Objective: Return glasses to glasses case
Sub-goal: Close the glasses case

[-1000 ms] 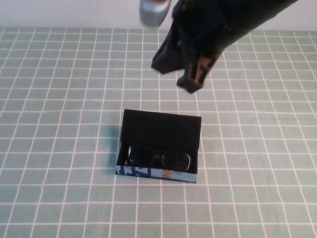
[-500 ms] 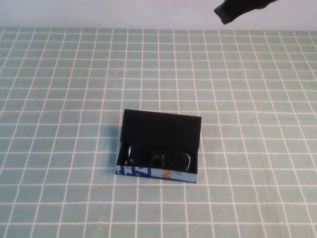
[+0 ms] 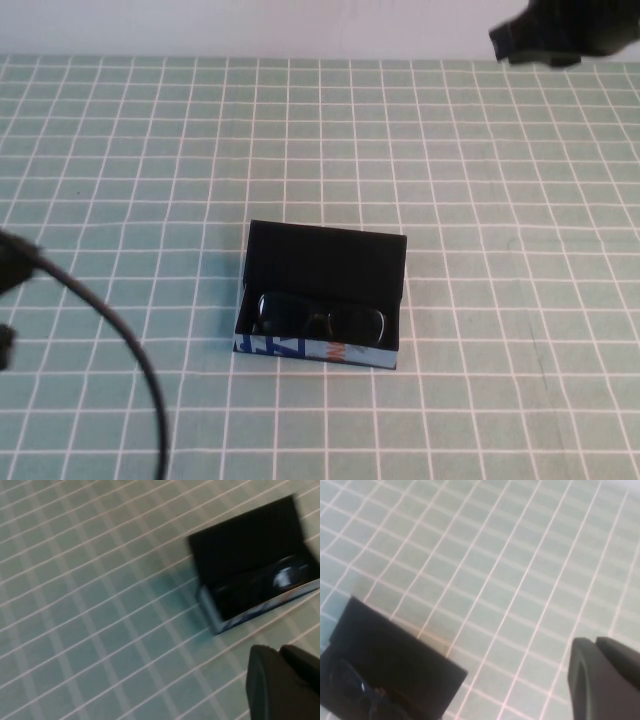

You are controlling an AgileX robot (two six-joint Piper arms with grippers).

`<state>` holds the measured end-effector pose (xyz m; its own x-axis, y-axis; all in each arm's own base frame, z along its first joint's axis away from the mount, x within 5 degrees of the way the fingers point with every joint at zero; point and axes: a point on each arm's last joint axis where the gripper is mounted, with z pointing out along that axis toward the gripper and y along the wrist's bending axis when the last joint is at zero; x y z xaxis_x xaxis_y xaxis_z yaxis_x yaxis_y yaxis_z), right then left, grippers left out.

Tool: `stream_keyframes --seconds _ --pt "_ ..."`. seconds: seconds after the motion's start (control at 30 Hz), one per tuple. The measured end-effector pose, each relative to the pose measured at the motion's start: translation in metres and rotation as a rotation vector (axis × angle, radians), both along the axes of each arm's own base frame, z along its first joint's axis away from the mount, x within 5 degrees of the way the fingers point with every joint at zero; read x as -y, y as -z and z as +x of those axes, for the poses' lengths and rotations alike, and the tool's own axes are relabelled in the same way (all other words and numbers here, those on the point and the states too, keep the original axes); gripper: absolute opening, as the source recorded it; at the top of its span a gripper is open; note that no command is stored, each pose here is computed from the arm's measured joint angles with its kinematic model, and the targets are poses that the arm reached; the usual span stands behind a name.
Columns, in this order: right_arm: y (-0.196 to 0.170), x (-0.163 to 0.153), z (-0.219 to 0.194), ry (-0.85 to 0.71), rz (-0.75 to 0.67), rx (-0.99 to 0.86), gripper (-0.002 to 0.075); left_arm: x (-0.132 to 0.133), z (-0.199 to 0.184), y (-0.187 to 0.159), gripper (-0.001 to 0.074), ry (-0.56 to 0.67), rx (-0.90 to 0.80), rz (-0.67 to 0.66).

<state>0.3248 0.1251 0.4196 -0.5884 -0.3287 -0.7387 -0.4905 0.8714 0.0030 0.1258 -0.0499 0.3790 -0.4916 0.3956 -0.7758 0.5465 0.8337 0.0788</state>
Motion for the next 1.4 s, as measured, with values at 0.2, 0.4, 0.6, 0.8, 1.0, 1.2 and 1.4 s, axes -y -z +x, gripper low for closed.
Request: stream_keyframes --seconds 0.2,0.4,0.6,0.8,1.0,1.2,1.4 --pt "0.045 0.009 0.010 -0.026 0.072 -0.056 -0.0011 0.034 0.016 0.029 0.0002 0.269 -0.141 -0.210" --pt "0.078 0.000 0.024 -0.030 0.144 -0.157 -0.0011 0.038 0.025 0.073 0.0001 0.256 -0.209 -0.237" --pt "0.114 -0.014 0.043 -0.114 0.196 -0.232 -0.0011 0.040 0.029 0.109 0.0002 0.214 -0.249 -0.199" --pt "0.143 -0.024 0.059 -0.157 0.238 -0.262 -0.0011 0.066 0.044 0.134 0.0002 0.264 -0.247 -0.116" --pt "0.155 -0.028 0.070 -0.164 0.246 -0.263 -0.0011 0.100 0.064 0.169 0.0001 0.241 -0.229 -0.044" --pt "0.160 -0.034 0.083 -0.231 0.236 -0.279 -0.0011 0.119 0.075 0.192 0.0001 0.160 -0.166 -0.009" --pt "0.169 -0.042 0.100 -0.285 0.228 -0.304 -0.0011 0.126 0.079 0.208 0.0001 0.124 -0.158 0.027"
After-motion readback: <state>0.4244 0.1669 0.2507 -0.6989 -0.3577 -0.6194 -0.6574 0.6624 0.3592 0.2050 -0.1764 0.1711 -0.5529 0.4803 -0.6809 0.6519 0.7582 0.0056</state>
